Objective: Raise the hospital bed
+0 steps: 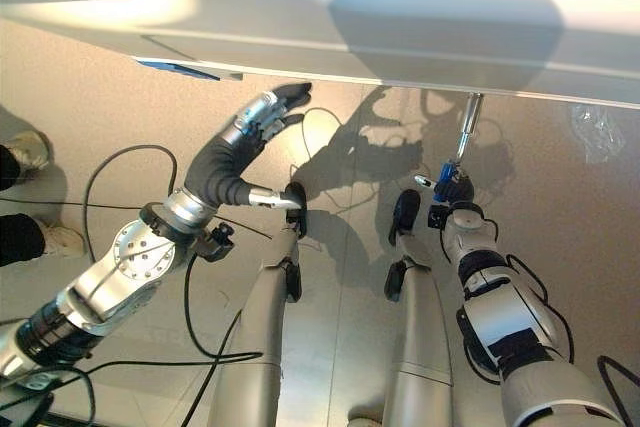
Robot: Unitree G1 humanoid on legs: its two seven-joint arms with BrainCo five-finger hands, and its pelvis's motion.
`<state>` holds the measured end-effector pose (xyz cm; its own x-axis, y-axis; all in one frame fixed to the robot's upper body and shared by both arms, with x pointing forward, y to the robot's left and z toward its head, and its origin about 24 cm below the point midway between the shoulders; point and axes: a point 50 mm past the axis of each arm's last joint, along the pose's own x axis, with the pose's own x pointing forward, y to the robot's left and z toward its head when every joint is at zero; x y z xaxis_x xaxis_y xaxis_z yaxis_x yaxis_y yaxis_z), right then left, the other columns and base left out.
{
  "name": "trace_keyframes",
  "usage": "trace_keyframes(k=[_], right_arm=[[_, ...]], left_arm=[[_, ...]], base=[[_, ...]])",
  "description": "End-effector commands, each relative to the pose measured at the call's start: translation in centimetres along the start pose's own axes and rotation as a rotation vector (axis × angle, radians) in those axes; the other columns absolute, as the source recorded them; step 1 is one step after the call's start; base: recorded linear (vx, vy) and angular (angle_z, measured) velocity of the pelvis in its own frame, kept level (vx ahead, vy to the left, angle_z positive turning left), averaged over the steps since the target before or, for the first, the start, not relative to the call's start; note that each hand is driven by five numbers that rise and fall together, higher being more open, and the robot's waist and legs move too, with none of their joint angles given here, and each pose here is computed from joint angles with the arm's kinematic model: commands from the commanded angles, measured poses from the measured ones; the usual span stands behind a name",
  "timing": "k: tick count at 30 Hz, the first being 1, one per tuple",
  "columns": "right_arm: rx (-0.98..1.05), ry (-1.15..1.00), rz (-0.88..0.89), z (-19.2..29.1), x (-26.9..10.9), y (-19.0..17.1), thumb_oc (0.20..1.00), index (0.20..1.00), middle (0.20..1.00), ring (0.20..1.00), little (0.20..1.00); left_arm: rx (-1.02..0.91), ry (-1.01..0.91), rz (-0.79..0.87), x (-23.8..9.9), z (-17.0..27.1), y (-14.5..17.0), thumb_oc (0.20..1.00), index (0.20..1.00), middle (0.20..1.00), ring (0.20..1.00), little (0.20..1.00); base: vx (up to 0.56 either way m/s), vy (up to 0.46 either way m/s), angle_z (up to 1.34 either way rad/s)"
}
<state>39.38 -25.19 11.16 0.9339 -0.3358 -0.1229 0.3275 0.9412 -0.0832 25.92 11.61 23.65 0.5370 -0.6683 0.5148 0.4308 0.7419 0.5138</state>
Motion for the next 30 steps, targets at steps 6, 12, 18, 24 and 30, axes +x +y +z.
trace_keyframes(k=[6, 12, 18, 24, 30], right_arm=[[-0.034, -0.004, -0.007, 0.3, 0.1, -1.1, 1.0, 1.0, 1.0, 1.0, 1.0], [-0.058, -0.008, 0.009, 0.3, 0.1, -0.9, 0.2, 0.2, 0.2, 0.2, 0.2], [-0.065, 0.0, 0.015, 0.2, 0.1, -0.8, 0.2, 0.2, 0.2, 0.2, 0.2], [-0.075, 0.019, 0.024, -0.2, 0.1, -0.5, 0.2, 0.2, 0.2, 0.2, 0.2], [-0.107, 0.041, 0.051, -0.8, -0.1, 0.3, 0.2, 0.2, 0.2, 0.2, 0.2]], left_arm=[[-0.07, -0.153, -0.09, 0.1, 3.1, -1.5, 1.0, 1.0, 1.0, 1.0, 1.0], [-0.085, -0.142, -0.102, -0.1, 2.9, -1.8, 1.0, 1.0, 1.0, 1.0, 1.0], [-0.087, -0.149, -0.106, 0.0, 3.0, -1.9, 1.0, 1.0, 1.0, 1.0, 1.0], [-0.083, -0.169, -0.096, 0.1, 3.4, -1.6, 1.0, 1.0, 1.0, 1.0, 1.0], [-0.088, -0.186, -0.099, 0.2, 3.8, -1.7, 1.0, 1.0, 1.0, 1.0, 1.0]], base=[[0.0, 0.0, 0.0], [0.02, -0.003, 0.0], [-0.01, -0.001, -0.01], [-0.02, 0.0, 0.0], [0.0, 0.0, 0.0]])
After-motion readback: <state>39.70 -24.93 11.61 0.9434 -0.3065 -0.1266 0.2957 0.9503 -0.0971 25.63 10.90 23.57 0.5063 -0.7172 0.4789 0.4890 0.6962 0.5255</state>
